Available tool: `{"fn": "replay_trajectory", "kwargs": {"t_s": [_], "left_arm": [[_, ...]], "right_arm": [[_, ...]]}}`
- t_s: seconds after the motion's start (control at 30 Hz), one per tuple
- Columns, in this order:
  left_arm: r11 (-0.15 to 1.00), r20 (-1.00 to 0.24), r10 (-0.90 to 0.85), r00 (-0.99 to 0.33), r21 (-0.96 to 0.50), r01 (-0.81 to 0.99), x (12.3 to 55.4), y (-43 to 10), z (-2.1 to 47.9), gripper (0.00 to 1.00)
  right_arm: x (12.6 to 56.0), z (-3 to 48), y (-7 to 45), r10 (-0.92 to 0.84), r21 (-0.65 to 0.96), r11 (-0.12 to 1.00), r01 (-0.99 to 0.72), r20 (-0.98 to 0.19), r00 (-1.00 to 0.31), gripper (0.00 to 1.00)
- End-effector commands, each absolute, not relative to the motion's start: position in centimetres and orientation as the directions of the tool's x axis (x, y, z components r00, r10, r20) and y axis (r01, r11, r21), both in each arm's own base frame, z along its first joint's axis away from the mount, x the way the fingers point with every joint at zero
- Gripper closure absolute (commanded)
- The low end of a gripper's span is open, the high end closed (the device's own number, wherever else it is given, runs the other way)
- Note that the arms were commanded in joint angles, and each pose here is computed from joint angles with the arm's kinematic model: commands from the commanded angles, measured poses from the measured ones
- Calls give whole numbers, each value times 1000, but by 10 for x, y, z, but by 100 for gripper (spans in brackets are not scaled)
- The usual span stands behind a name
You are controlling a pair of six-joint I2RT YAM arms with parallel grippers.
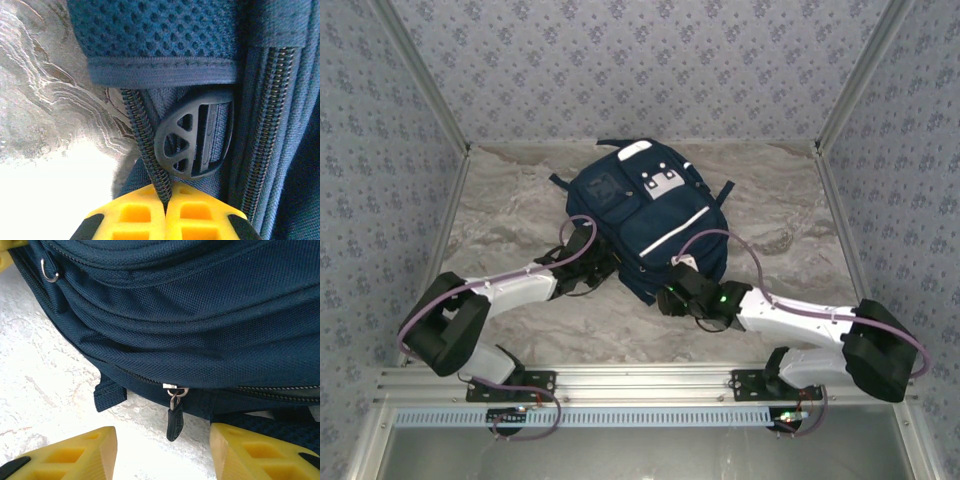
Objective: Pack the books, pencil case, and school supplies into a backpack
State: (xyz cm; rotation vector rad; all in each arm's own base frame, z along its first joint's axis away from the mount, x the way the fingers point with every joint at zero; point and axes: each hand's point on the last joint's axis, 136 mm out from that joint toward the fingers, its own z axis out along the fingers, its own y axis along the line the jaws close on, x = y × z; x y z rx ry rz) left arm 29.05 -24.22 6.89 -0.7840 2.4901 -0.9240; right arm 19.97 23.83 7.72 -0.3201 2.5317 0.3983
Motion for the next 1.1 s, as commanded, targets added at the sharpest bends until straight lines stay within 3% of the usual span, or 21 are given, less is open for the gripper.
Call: {"fn": "replay_trajectory", "kwargs": {"t_s": [0.0,0.33,0.8,1.07], "left_arm": [[622,-172,-626,-760,-698,-354,301,-246,82,100],[621,-169,-629,-759,-696,-360,302,-246,81,100],[635,-177,-629,-757,-679,-368,304,-241,76,100],[652,-196,-632,-749,-657,-378,304,-231,73,100]], "right_arm": [[204,77,235,-131,175,948,-266,-548,-826,49],[205,57,242,-152,152,954,-258,-498,-854,57],[203,42,229,-156,139,959,-248,-472,-868,99],[203,52,216,-136,175,952,-252,-495,-858,100]]}}
